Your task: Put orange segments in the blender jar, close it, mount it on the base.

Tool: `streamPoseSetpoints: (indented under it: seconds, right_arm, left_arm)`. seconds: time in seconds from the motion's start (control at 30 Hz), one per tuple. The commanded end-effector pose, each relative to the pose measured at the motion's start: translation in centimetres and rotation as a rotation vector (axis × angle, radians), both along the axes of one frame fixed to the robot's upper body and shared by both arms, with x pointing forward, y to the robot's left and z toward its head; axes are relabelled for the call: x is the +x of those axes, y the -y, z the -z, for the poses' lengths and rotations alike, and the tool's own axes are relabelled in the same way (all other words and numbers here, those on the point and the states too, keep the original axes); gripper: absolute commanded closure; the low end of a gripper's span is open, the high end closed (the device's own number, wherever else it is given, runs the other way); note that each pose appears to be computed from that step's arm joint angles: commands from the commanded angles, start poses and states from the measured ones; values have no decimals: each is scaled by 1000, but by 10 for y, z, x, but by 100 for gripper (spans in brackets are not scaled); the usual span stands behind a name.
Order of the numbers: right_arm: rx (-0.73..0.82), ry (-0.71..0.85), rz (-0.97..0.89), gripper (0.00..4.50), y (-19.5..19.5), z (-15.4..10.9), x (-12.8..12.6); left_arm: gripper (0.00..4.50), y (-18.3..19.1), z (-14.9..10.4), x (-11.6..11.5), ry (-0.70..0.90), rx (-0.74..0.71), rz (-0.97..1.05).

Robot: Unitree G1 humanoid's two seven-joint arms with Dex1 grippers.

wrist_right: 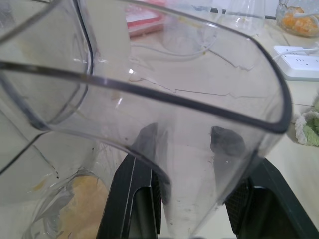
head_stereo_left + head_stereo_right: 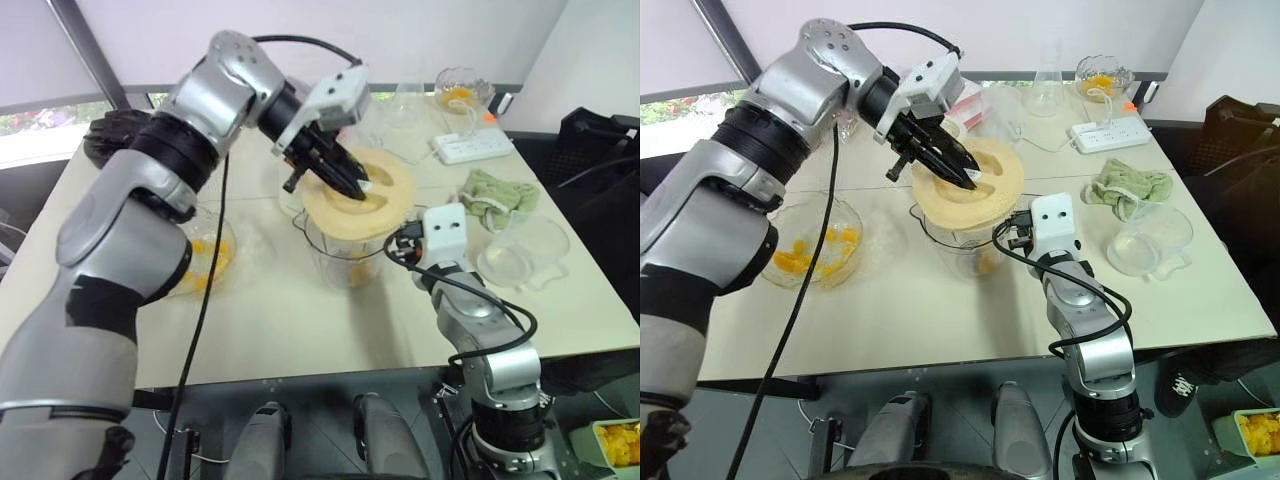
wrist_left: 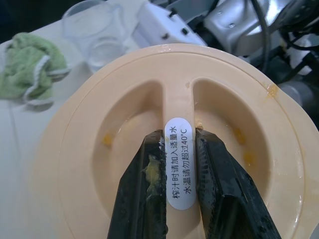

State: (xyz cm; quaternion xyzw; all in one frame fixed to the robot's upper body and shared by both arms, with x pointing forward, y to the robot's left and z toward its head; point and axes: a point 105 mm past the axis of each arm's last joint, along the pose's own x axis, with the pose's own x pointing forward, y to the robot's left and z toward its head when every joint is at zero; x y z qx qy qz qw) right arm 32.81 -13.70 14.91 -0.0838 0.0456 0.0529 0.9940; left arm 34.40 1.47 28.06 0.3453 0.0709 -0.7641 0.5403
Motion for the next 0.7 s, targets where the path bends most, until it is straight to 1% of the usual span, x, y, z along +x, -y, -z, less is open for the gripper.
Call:
streamPoseSetpoints:
  seconds: [0.03,0.27,0.4,0.6,0.7]
  right_arm:
    - [-21,-34,29,346,6,10,1]
    - [-17,-36,28,346,7,10,0]
    - [-15,-36,26,346,6,9,1]
    - [6,-24,32,346,8,6,-1]
    - [77,11,34,346,7,-1,-2]
  left_arm:
    - [425,-2,-1,-1,1,-3,6]
    - [425,-4,23,8,-2,17,-14]
    - [425,-7,38,16,35,55,-28]
    - [425,-14,50,21,39,84,-55]
    - [425,-19,52,25,42,90,-76]
